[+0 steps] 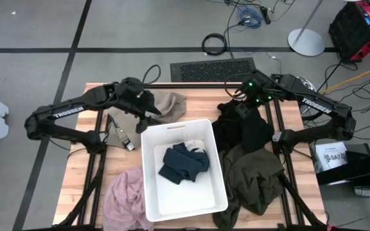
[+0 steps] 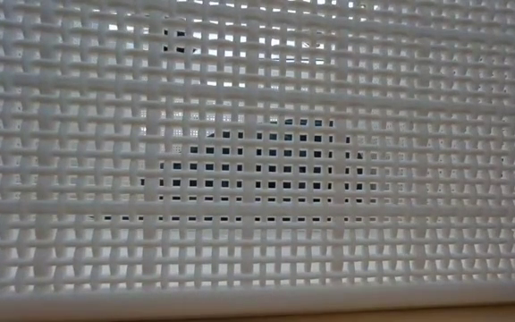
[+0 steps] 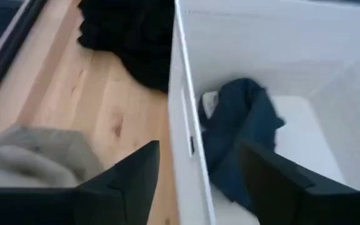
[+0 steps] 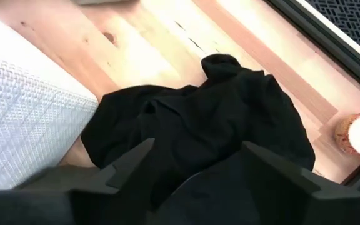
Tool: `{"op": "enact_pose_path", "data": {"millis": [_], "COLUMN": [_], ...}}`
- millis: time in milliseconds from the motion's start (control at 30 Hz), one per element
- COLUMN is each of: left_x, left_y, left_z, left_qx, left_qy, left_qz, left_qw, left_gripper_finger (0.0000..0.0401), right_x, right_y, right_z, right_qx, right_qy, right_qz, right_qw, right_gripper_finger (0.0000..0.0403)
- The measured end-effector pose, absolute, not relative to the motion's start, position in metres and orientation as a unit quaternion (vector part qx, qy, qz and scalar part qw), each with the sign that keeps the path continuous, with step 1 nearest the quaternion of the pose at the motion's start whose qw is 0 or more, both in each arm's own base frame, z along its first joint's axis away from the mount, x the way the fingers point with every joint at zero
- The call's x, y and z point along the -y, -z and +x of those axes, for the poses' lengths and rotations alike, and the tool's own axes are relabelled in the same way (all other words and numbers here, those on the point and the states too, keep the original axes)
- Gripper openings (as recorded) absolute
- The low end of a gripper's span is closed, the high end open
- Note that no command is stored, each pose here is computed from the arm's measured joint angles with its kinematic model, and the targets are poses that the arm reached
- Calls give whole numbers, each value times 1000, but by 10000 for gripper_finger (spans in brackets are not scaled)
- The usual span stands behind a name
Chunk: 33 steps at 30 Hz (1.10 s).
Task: Sort clothes
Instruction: Move the white laundry bin to the top center of the table
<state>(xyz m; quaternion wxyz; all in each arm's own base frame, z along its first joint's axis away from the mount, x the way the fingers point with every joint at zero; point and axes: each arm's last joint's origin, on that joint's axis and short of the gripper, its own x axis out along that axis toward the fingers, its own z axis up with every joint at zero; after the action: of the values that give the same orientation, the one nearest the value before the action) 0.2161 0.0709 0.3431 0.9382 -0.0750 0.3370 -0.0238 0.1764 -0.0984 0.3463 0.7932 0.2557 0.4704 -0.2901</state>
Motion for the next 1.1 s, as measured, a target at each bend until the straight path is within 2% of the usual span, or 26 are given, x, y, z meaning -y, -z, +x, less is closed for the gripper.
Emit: {"op": "enact_pose_path", "data": {"millis": [167, 367, 533, 667, 833, 867, 1100], "left_x": [-71, -75, -77, -79, -81, -81, -93], "left_y": [-329, -303, -287, -289, -307, -311, -340], "left_z": [226, 247, 252, 249, 253, 254, 256], "left_qx": [-384, -439, -493, -523, -500, -493, -466], "left_qy": [11, 12, 2, -35, -32, -33, -83], "left_qz": [-86, -119, -96, -63, -33, -30, 41], "left_qw": [919, 890, 865, 849, 865, 869, 880], "left_gripper_finger": [233, 233, 224, 171, 29, 17, 7], "right_x": [99, 98, 98, 98, 98, 98, 98], "right_y": [-347, -346, -346, -346, -346, -346, -346], "right_z": [177, 177, 177, 177, 177, 177, 177], "right_qx": [-468, -470, -471, -472, -472, -472, -472], "right_qy": [290, 289, 288, 286, 285, 285, 285], "right_qz": [255, 256, 254, 252, 251, 251, 251], "right_qw": [795, 794, 794, 795, 795, 796, 796], "right_gripper_finger": [239, 239, 238, 238, 238, 238, 238]}}
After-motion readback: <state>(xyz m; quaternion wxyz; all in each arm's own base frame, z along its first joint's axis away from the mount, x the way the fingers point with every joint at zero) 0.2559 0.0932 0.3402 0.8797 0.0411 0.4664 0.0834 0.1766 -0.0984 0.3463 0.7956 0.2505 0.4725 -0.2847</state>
